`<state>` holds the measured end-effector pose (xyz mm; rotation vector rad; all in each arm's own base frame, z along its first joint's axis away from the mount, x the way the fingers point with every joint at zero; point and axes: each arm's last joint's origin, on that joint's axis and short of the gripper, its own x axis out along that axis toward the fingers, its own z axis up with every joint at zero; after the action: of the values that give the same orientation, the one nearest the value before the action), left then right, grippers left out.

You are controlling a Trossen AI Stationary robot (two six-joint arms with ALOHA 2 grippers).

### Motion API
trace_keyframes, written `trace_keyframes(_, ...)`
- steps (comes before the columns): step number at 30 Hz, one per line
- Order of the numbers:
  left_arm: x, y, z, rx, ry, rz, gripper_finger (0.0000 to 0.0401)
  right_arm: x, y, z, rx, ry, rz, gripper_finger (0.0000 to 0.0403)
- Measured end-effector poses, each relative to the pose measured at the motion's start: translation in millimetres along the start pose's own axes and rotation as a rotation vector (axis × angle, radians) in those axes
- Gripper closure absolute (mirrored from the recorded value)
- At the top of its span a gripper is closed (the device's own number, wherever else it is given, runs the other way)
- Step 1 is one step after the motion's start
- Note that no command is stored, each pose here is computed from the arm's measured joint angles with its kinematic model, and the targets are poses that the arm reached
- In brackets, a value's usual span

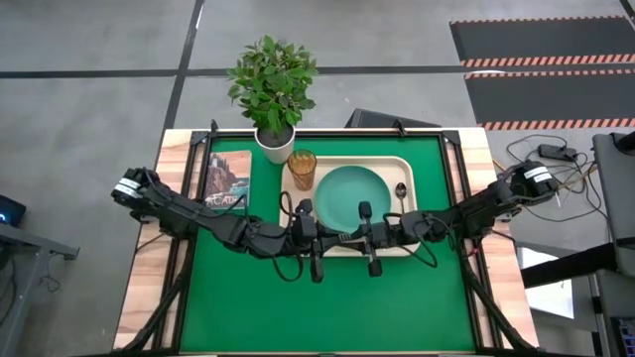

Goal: Pick and place plate/cup/fork/spoon on tray
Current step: Put the orange fork on the white serving tray beside the blue plate

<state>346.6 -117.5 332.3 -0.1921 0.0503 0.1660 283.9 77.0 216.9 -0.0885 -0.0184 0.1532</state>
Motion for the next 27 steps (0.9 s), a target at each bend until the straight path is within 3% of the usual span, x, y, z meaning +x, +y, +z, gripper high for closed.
trace_keyframes(6,-1.5,1.7,-1.5,0.025,0.031,0.012,0.0389,-1.2,-0.2,-1.5,0.028,0.004,-0.006,0.0395)
trace_keyframes(12,-5.4,4.7,0.4,0.043,0.055,0.034,0.0317,-1.6,-0.9,-1.0,0.071,-0.002,-0.026,0.0395)
trace_keyframes(19,-5.8,8.0,-1.0,0.076,0.045,0.132,0.0249,-6.3,1.0,-4.7,0.078,0.024,-0.295,0.0395)
trace_keyframes(27,5.2,10.0,-23.0,0.091,0.033,0.255,0.0244,-19.3,18.9,-9.4,-0.026,0.090,-0.607,0.0395)
